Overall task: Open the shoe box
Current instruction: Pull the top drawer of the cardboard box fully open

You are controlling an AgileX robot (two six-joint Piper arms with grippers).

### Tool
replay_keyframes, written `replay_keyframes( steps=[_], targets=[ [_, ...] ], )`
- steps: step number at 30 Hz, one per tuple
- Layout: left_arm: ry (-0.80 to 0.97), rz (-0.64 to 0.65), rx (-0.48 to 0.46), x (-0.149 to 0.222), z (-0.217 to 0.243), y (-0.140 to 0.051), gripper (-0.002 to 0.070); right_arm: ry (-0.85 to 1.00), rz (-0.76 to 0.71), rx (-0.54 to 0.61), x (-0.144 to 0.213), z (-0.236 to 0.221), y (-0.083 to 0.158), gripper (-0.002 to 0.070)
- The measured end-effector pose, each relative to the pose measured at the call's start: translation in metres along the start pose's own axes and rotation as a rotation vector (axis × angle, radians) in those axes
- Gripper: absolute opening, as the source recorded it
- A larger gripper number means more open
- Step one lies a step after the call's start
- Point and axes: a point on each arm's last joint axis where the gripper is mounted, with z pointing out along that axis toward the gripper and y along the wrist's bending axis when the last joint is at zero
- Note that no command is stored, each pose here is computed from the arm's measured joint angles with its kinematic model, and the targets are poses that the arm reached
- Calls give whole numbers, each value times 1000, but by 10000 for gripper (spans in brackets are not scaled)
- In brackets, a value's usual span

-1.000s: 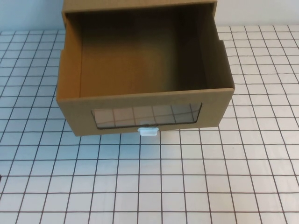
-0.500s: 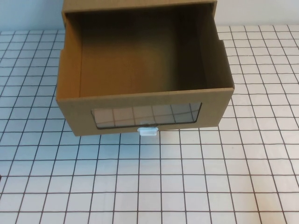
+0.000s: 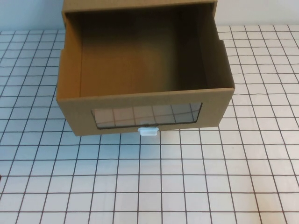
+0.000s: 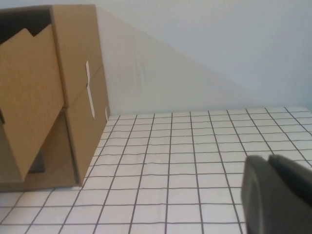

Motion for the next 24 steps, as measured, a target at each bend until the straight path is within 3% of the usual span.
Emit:
replay_keyframes(
  steps=[7,16,24],
  targets=[
    [0,0,0,0,0,0,-2,41,27,1,4,0,0,-13],
    [0,0,0,0,0,0,-2,321,-14,-30,29,-5,2,-13],
    [0,0,0,0,0,0,-2,345,-22,-33,31,-5,3,-13]
  ],
)
